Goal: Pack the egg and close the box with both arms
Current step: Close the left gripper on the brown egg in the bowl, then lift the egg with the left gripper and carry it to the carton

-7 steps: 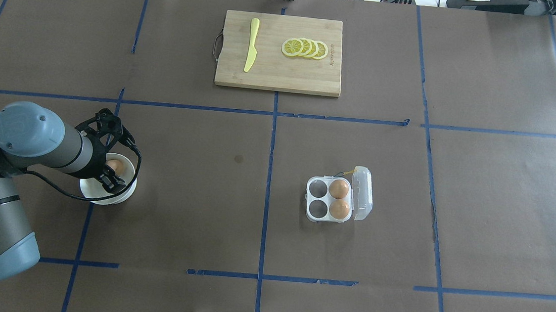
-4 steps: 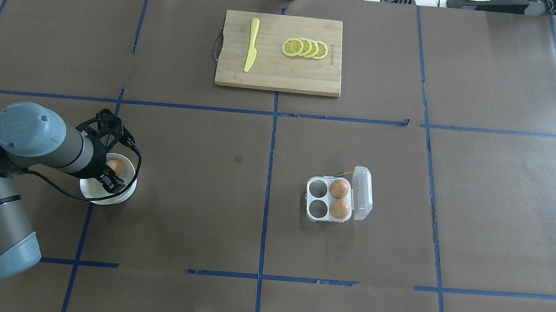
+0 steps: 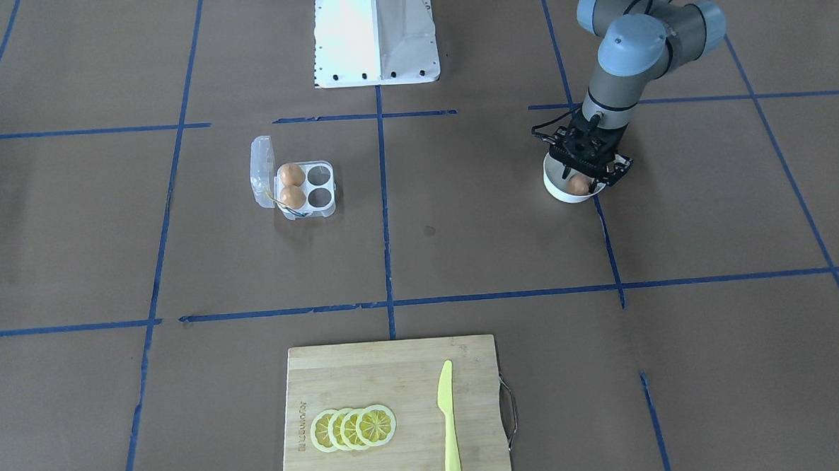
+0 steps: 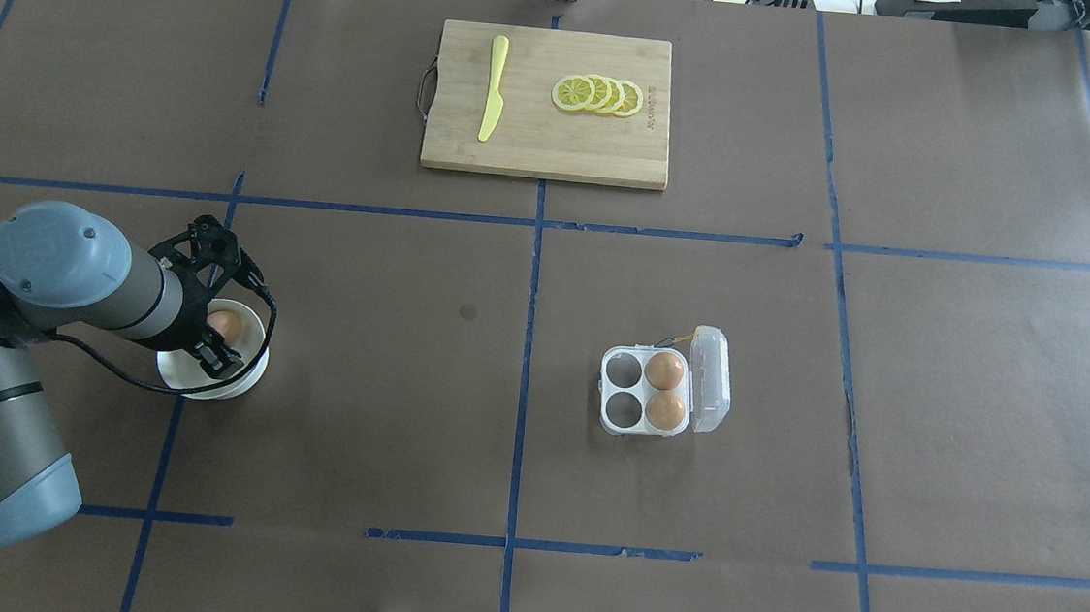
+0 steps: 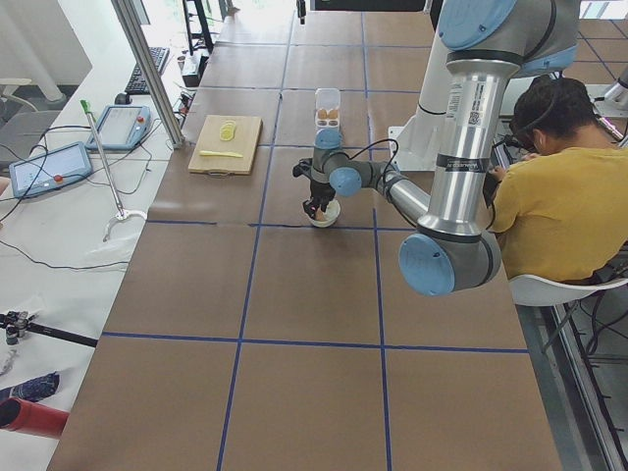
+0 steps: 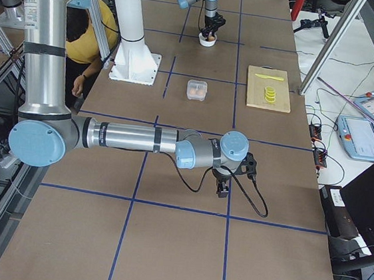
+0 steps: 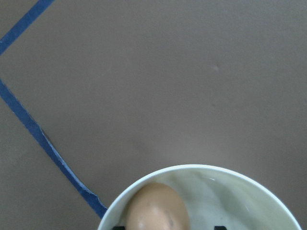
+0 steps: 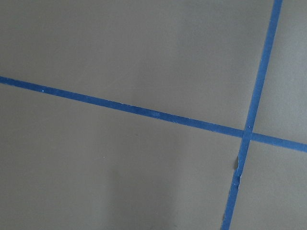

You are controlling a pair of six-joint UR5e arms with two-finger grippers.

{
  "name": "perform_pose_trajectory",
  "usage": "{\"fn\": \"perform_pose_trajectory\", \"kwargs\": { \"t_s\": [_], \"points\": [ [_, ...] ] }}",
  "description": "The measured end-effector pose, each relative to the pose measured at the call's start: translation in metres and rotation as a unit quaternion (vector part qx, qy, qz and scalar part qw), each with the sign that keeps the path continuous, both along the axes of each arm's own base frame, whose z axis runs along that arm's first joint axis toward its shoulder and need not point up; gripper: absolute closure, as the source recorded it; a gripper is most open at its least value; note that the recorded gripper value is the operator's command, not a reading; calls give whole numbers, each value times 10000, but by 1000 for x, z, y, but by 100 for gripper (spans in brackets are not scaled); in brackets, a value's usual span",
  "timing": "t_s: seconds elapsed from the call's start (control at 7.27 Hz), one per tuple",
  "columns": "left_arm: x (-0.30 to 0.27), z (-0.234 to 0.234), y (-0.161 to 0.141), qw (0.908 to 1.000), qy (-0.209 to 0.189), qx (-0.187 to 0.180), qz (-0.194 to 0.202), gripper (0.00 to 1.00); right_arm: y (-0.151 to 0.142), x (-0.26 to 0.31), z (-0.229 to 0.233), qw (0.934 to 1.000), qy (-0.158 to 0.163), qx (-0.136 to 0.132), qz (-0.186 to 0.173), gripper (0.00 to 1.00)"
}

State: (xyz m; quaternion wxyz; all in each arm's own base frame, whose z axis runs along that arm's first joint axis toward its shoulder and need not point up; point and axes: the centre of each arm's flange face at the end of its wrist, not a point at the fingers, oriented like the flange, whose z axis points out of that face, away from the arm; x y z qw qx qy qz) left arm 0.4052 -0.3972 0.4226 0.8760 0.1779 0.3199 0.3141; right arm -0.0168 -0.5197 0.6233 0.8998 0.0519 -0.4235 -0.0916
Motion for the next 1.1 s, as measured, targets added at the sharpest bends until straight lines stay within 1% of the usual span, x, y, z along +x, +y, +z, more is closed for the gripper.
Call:
{"fn": "perform_pose_trajectory", "kwargs": {
  "t_s": [0.41,0.69,0.96,1.1],
  "points": [
    [-7,-9,-2,9999,80,36,-49,100,1,0,1,10000,2,-7,1,0],
    [-20,-19,-8,9997,154,74,-151,100,1,0,0,10000,2,-5,1,0],
    [-40,-44,-16,9994,92,36,-332,100,1,0,0,10000,-4,-3,4,0],
    [-40,-67,-22,9993,24,-18,-386,100,1,0,0,10000,-5,-3,4,0]
  ]
}}
